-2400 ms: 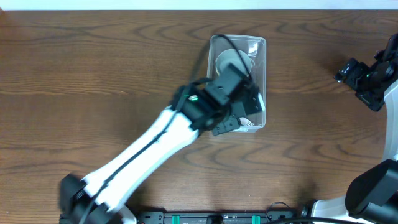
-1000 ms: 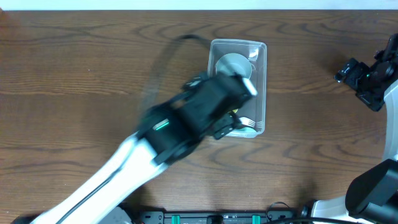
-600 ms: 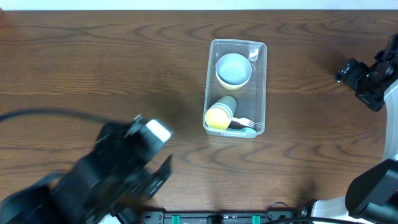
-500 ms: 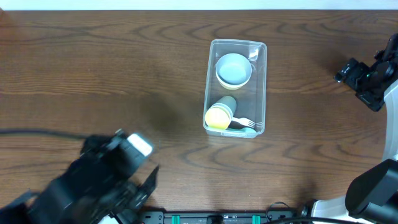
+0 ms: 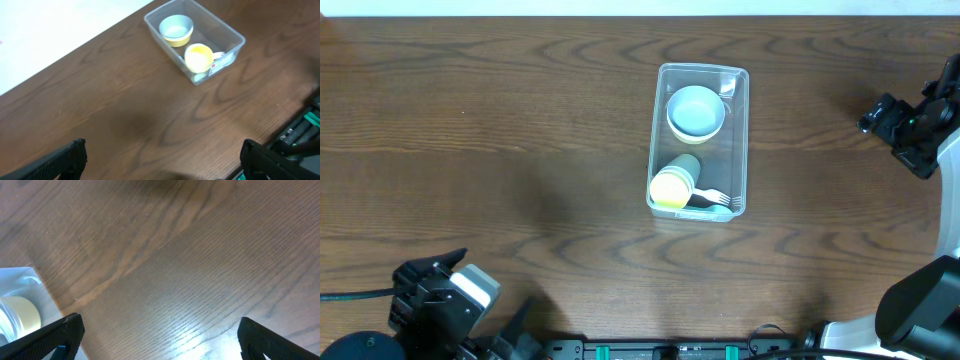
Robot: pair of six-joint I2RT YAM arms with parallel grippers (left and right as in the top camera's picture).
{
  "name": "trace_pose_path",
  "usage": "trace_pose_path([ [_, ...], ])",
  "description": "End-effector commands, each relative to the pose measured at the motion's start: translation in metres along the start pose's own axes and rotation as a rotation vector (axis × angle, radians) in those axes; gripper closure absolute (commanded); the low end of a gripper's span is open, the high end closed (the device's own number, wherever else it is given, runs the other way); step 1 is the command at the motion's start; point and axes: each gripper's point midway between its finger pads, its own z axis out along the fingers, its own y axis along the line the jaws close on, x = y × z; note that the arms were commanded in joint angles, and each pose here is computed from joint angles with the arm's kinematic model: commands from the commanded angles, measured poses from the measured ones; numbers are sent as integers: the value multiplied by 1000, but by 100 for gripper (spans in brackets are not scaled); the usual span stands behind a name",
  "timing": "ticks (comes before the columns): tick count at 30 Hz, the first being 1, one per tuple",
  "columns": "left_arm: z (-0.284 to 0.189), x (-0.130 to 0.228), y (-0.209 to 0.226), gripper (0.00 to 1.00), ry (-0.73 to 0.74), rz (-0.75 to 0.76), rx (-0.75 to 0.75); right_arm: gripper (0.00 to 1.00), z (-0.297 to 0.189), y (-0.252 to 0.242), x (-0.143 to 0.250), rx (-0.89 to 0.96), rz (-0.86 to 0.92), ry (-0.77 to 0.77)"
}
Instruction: Pack container
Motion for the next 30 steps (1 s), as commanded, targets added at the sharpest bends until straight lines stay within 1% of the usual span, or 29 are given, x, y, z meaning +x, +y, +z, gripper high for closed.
trace_pose_path([
  [1, 12, 11, 9, 2, 22, -44, -91, 1, 1, -4, -1, 10, 6, 1],
  [4, 29, 13, 23, 2, -1, -118, -207, 1, 1, -4, -1, 9, 6, 1],
  [8, 56, 16, 52, 2, -73, -239, -391, 1, 1, -4, -1, 9, 5, 1],
  [11, 79, 27, 67, 2, -115, -298, -464, 1, 1, -4, -1, 9, 6, 1],
  [14, 103, 51, 72, 2, -119, -338, -483, 1, 1, -4, -1, 9, 6, 1],
  [17, 125, 75, 70, 2, -119, -361, -470, 1, 1, -4, -1, 9, 6, 1],
  [21, 150, 103, 69, 2, -137, -378, -477, 1, 1, -4, -1, 10, 6, 1],
  [26, 180, 145, 66, 2, -118, -402, -485, 1, 1, -4, -1, 9, 6, 1],
  [30, 199, 168, 61, 2, -119, -422, -470, 1, 1, -4, -1, 9, 6, 1],
])
